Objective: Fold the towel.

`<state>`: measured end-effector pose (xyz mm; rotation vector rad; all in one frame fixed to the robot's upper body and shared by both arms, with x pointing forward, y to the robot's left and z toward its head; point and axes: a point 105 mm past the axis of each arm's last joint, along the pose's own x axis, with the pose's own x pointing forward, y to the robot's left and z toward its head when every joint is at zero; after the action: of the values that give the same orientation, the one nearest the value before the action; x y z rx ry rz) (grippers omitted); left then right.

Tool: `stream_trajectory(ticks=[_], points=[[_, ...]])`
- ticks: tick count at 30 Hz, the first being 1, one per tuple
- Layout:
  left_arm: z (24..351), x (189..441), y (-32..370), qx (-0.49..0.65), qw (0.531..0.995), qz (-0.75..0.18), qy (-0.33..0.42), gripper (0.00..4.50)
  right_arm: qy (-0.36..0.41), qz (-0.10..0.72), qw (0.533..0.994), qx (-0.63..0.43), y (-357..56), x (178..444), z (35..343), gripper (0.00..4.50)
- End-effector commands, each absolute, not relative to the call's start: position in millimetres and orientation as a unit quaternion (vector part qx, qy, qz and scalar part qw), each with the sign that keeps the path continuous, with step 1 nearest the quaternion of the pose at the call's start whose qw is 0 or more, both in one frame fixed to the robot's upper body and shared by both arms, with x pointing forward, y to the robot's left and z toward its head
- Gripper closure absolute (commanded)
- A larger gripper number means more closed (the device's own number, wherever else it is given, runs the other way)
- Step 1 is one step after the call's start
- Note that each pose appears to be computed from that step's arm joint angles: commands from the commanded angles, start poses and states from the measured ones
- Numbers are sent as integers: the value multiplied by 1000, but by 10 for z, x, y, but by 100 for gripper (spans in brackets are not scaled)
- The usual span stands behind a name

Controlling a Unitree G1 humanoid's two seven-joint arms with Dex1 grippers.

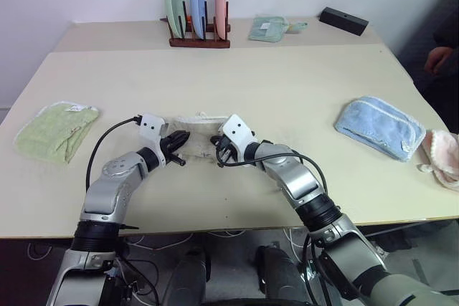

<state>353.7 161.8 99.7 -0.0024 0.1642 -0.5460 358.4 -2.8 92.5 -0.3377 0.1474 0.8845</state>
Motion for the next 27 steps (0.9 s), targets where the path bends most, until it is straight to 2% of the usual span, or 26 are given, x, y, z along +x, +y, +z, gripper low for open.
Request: stream_trajectory(ticks=[1,3,4,5,9,12,13,19,27], points=[[1068,3538,1729,-18,967,-250,50,407,50,406,901,-146,-187,3628,1019,450],[1239,3542,1779,-29,970,-243,15,407,26,406,907,-112,-256,3623,1221,450],[1344,3531,1816,-30,970,-240,-4,412,18,406,909,-92,-319,3613,1336,398],[1435,3494,1857,-16,970,-243,-17,412,17,405,911,-72,-402,3591,1433,374],[1547,3328,1958,57,961,-268,-31,412,42,393,918,-7,-630,3505,1571,178],[1570,3199,1984,73,950,-301,-29,412,84,377,920,59,-706,3459,1527,20],[1570,3168,1975,71,947,-312,-26,412,105,374,919,74,-709,3447,1469,3],[1647,3010,1863,69,926,-370,-15,412,190,386,887,168,-520,3385,1276,3],[1644,2873,1774,91,912,-400,4,412,247,392,866,188,-214,3443,1079,3]])
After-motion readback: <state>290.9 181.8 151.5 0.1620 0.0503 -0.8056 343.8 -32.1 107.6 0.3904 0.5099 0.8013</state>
